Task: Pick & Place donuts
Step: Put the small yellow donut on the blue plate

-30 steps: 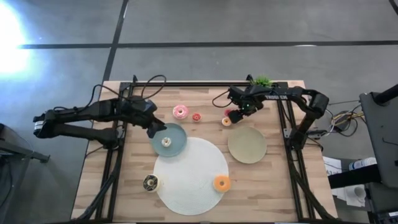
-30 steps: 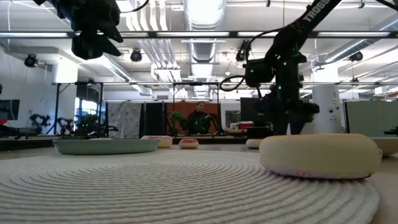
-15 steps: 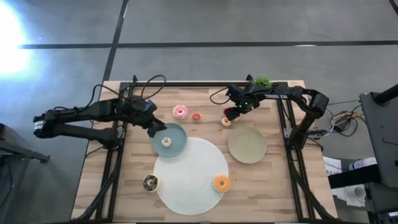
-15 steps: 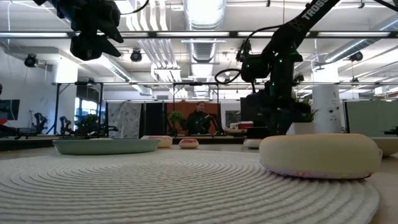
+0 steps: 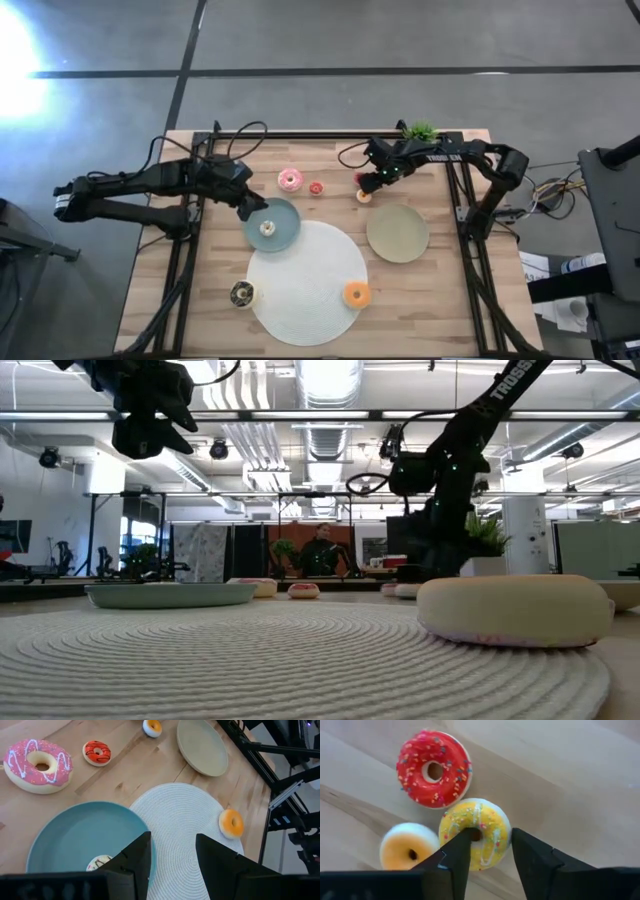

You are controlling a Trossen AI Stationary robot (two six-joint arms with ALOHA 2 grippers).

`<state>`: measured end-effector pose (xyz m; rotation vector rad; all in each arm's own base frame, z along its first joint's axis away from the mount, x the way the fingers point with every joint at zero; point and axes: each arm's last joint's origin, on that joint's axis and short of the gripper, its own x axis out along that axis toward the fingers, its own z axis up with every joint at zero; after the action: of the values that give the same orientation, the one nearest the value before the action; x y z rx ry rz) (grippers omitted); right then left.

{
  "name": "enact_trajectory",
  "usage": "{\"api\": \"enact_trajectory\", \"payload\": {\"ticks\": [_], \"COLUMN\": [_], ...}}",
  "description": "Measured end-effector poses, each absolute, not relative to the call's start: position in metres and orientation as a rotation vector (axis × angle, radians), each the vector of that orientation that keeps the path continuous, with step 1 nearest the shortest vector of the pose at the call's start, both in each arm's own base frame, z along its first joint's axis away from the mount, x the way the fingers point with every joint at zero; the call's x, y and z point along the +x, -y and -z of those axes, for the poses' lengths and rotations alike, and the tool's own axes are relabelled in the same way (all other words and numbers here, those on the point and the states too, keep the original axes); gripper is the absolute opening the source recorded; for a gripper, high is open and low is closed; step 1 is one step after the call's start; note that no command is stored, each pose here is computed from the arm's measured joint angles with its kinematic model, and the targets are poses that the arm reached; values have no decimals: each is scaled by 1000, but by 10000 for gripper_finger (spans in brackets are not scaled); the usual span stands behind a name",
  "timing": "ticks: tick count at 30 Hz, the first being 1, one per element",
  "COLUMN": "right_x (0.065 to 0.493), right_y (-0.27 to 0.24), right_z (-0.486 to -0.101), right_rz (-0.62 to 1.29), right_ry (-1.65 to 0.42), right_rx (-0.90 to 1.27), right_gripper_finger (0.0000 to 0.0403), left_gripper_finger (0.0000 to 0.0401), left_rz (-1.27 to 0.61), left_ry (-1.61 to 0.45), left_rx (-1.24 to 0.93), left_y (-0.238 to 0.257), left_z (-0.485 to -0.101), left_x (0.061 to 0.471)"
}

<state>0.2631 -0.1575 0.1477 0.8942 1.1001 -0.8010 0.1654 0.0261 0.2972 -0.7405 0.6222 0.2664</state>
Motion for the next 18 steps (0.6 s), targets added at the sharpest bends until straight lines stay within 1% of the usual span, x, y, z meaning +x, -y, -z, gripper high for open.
{"api": "enact_trajectory", "payload": {"ticks": [3,9,10,15,18], "right_x": [262,258,258,261,274], "right_y": [157,154,154,149,142], "right_z": [-146,-140,-140,-146,-164], "right_rz": [800,784,779,756,712], "right_ry": [-1104,-1129,-1130,-1158,-1134], "right_rx": [897,903,908,908,875], "right_gripper_finger": [99,24,17,12,12], "left_gripper_finger": [128,128,128,128,128], "left_rz": [-266,-267,-266,-268,-279], "left_ry": [-622,-622,-622,-631,-663], "left_rx": [-740,-740,-740,-737,-740], "left_y": [-26,-26,-26,-26,-25], "left_z": [-297,-297,-297,-297,-294], "left_x": [165,165,165,165,162]}}
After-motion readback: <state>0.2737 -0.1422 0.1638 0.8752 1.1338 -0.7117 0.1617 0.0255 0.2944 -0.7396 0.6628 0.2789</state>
